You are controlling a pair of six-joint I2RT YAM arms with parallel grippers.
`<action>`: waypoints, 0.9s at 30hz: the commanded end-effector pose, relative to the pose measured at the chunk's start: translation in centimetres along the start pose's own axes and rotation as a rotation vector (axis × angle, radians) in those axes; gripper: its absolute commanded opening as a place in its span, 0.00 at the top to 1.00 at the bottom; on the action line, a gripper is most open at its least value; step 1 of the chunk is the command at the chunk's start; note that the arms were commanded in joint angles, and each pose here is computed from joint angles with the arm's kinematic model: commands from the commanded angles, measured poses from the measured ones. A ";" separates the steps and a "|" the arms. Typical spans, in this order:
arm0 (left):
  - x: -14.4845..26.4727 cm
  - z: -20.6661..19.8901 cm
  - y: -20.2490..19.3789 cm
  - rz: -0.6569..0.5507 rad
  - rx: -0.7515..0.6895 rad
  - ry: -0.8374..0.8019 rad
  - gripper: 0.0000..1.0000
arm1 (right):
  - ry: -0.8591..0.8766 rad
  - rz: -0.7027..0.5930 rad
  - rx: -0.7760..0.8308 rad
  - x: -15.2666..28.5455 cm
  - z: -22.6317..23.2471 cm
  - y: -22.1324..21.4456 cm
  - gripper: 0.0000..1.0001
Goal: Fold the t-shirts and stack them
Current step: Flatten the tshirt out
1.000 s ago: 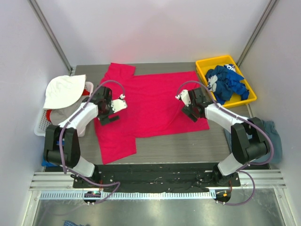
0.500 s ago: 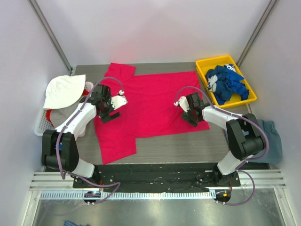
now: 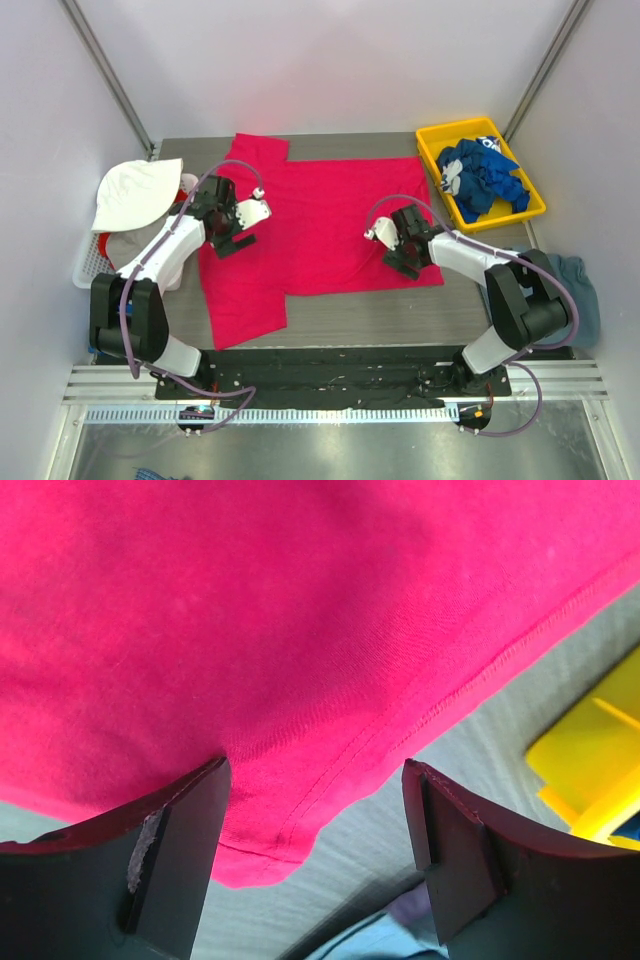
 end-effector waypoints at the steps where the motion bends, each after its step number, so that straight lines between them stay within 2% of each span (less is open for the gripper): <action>1: 0.8 0.5 0.6 -0.025 0.007 0.008 0.00 | 0.107 0.022 0.054 1.0 2.5 -1.0 0.21; 5: 1.5 0.2 0.6 -0.041 0.026 -0.001 0.00 | 0.040 0.031 0.043 1.1 1.7 -1.0 0.21; 9: 3.2 -0.2 1.4 -0.132 0.081 -0.016 0.00 | -0.056 -0.007 -0.013 2.2 -0.1 -0.1 0.21; 14: 6.5 -0.1 2.5 -0.244 0.268 0.027 0.00 | -0.203 -0.112 -0.187 4.7 -2.7 1.5 0.21; 16: 7.5 -0.5 2.6 -0.257 0.320 0.020 0.00 | -0.243 -0.165 -0.239 6.2 -3.6 2.2 0.21; 18: 7.9 -2.0 1.8 -0.199 0.352 -0.062 0.00 | -0.232 -0.180 -0.260 7.2 -3.7 2.2 0.20; 22: 8.6 -6.5 -0.1 -0.059 0.189 -0.253 0.00 | -0.193 -0.180 -0.249 8.9 -2.7 1.4 0.24; 27: 8.6 -11.7 -4.3 0.146 -0.128 -0.330 0.00 | -0.120 -0.120 -0.167 9.6 -0.4 -0.5 0.28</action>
Point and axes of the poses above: each gripper's point midway between its finger pads, its own x axis back along the fingers, its own z axis along the line the jaws close on, y = z × x, the point moved 7 cm from there along x, back along the fingers, and after that the axes turned 11 degrees about x, right-handed, at the moved point
